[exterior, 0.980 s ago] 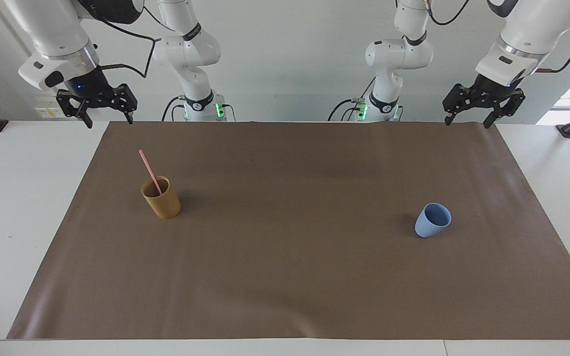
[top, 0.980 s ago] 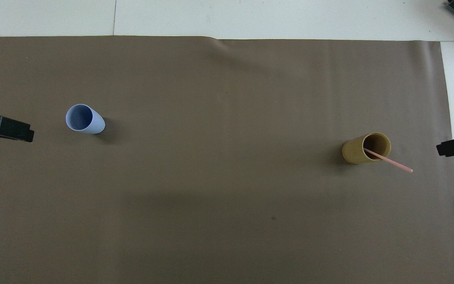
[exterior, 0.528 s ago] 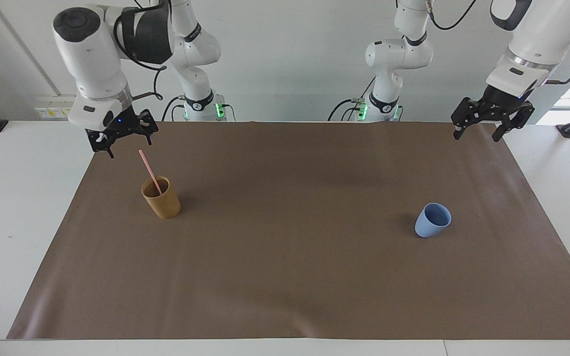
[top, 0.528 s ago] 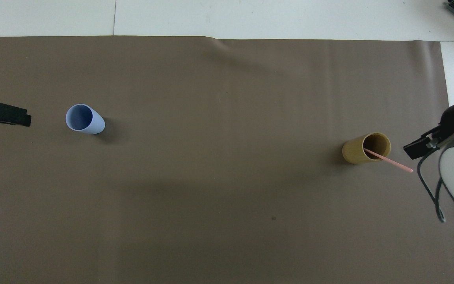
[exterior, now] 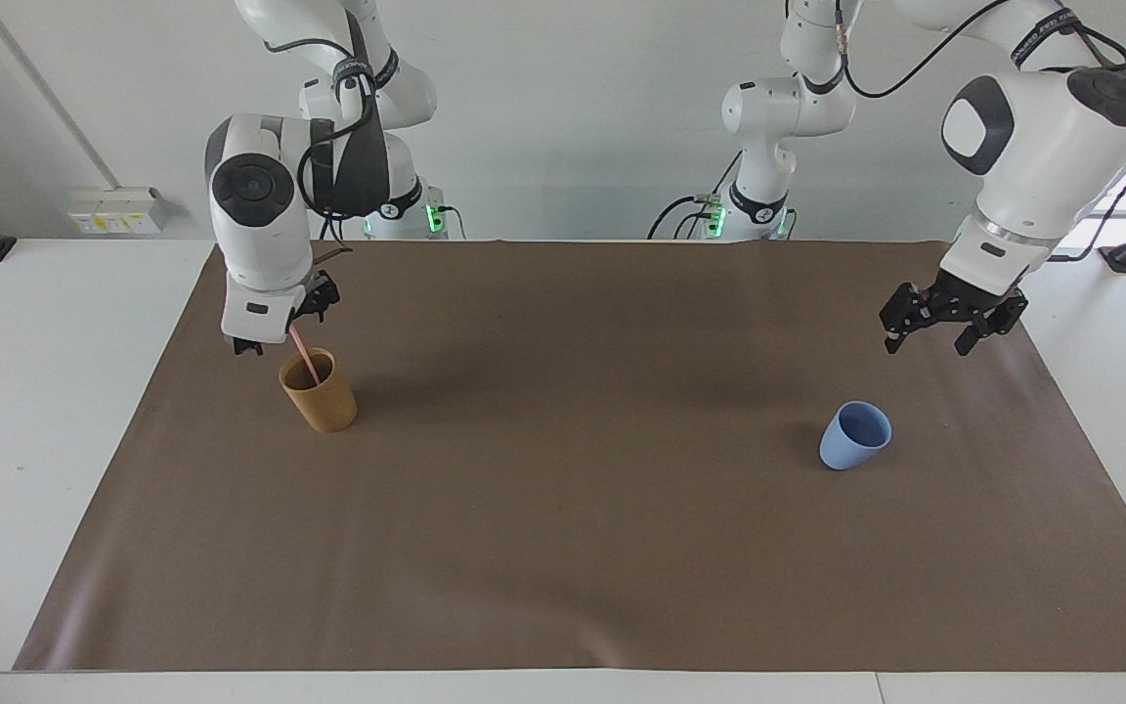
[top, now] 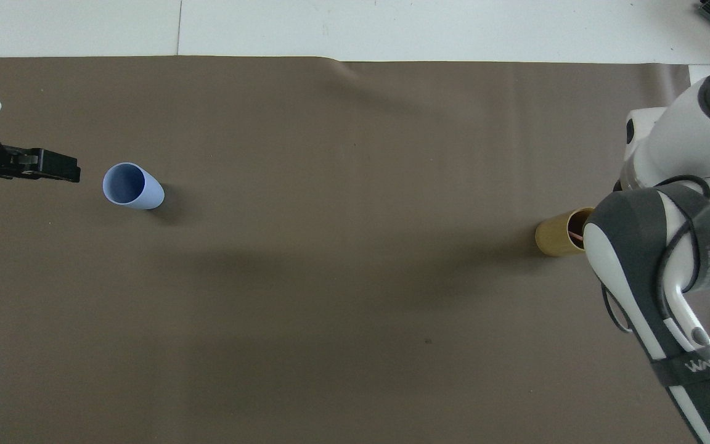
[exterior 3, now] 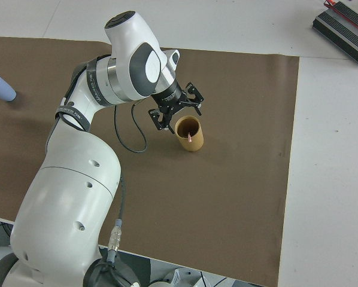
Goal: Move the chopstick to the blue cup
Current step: 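Reach the blue cup with the left gripper while the right gripper approaches, then grasp the cup with the left gripper while the right gripper grasps the stick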
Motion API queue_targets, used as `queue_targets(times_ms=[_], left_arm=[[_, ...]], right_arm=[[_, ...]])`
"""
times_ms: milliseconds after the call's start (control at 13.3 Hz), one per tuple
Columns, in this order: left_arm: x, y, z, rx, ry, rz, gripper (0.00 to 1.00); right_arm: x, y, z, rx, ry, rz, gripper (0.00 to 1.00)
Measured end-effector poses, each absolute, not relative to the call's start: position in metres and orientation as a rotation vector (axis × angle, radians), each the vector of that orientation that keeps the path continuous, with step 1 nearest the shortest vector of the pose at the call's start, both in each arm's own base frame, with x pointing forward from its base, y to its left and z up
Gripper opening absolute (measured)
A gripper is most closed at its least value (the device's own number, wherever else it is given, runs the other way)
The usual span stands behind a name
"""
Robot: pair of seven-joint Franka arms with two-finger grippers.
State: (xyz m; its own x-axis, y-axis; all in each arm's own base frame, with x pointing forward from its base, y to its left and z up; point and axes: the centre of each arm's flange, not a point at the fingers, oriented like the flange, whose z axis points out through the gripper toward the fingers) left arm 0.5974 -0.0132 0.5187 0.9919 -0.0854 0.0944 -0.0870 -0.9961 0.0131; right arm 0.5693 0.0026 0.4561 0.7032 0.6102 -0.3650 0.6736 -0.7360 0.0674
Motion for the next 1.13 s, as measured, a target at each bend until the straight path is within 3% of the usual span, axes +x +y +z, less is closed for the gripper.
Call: queue_targets(times_ms=[528,754,829,905,1056,1131], left_arm=[[0.627,-0.011,0.425,3.116,-0.123,0.167,1.0],[0.631,-0.004,0.401,3.117,-0.103,0.191,0.95],[0.632,-0.003,0.393,3.116,-0.101,0.195,0.85],[0.633,-0.003,0.385,3.116,-0.1,0.198,0.66],[0.633,-0.003,0.371,3.116,-0.097,0.206,0.41],[0.632,-0.003,0.368,3.116,-0.098,0.201,0.27]], right_arm=[[0.534,-0.007,0.441,2.729,1.047,-0.554,1.0],[0.533,-0.007,0.441,2.729,1.049,-0.555,0.65],[0.533,-0.007,0.441,2.729,1.049,-0.555,0.5],[0.533,-0.007,0.441,2.73,1.048,-0.555,0.4],[0.533,-0.007,0.441,2.73,1.046,-0.554,0.16],[0.533,-0.008,0.442,2.732,1.04,-0.548,0.09]])
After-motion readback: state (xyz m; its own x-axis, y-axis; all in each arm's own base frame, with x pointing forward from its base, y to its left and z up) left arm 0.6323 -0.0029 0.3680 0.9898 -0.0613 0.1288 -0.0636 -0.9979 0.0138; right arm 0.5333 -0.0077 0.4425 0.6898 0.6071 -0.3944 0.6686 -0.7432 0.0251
